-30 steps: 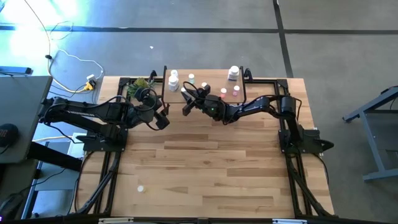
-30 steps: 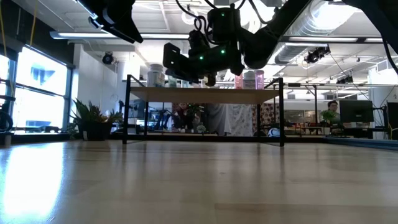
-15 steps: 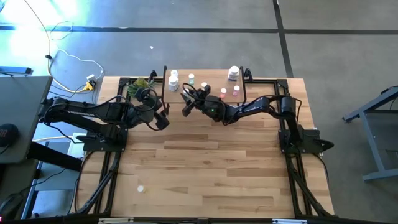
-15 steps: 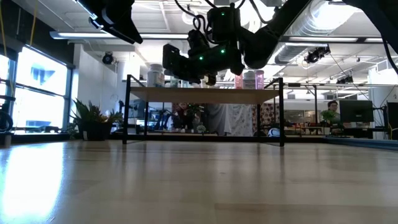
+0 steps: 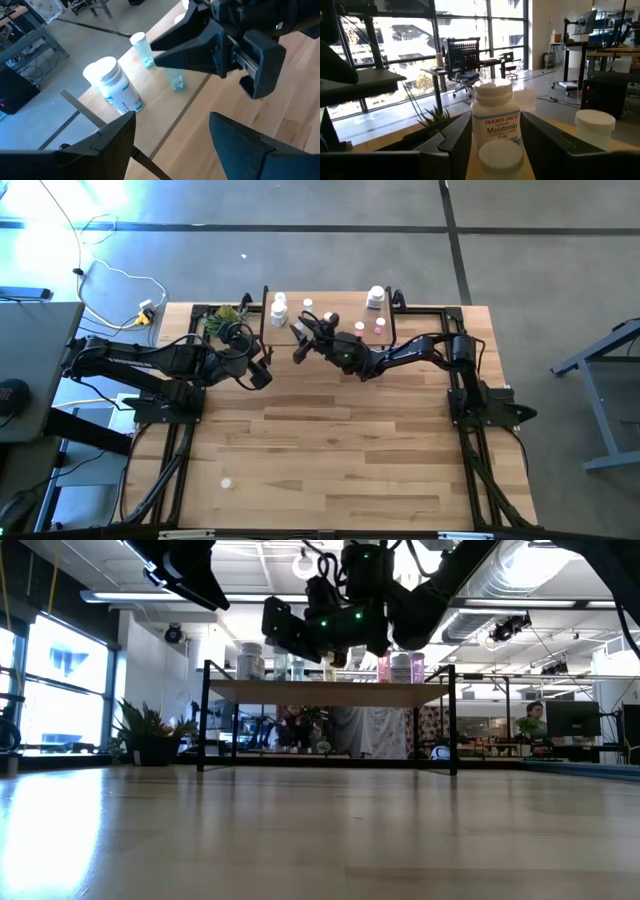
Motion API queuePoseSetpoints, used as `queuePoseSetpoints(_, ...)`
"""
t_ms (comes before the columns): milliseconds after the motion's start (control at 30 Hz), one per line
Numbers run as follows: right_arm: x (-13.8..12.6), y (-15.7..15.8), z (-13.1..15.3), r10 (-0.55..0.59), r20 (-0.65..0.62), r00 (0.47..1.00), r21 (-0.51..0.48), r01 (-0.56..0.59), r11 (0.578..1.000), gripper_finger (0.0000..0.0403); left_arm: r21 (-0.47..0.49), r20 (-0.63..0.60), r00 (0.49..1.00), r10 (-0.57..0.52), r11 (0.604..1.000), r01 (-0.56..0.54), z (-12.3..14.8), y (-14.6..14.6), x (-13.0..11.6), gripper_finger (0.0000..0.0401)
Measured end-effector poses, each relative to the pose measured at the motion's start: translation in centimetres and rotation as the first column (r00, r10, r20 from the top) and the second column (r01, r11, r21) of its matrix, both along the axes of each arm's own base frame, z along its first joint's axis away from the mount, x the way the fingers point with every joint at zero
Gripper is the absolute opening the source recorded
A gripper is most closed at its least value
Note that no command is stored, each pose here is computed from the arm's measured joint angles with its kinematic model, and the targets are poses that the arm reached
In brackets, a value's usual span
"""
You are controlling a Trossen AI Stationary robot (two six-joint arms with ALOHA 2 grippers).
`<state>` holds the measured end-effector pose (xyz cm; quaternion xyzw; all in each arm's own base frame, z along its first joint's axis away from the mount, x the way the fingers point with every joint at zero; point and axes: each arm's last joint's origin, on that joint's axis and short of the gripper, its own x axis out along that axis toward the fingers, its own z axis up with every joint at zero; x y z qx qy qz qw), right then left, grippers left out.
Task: Pick and place medicine bottles onto shelf by color
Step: Put the blue pill bottle on the shelf, then put the yellow pill bottle on the shelf
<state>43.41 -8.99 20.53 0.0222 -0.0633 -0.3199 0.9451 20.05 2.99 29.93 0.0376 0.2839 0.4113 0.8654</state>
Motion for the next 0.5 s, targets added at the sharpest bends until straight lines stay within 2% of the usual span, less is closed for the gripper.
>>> queuePoseSetpoints(200, -0.3, 0.1, 1.2, -0.001, 0.030, 1.000, -0.030, 0.002, 1.000, 0.0158, -0.025, -0.011, 1.000, -0.025, 0.999, 0.025, -0.1, -0.1, 0.0, 0.0243)
queuePoseSetpoints(500, -1.2, 1.7, 4.8, 0.018, 0.010, 1.000, -0.119, -0.017, 0.993, 0.0158, -0.225, -0.010, 0.997, -0.075, 0.972, 0.070, -1.1, -0.7, -0.5, 0.0243)
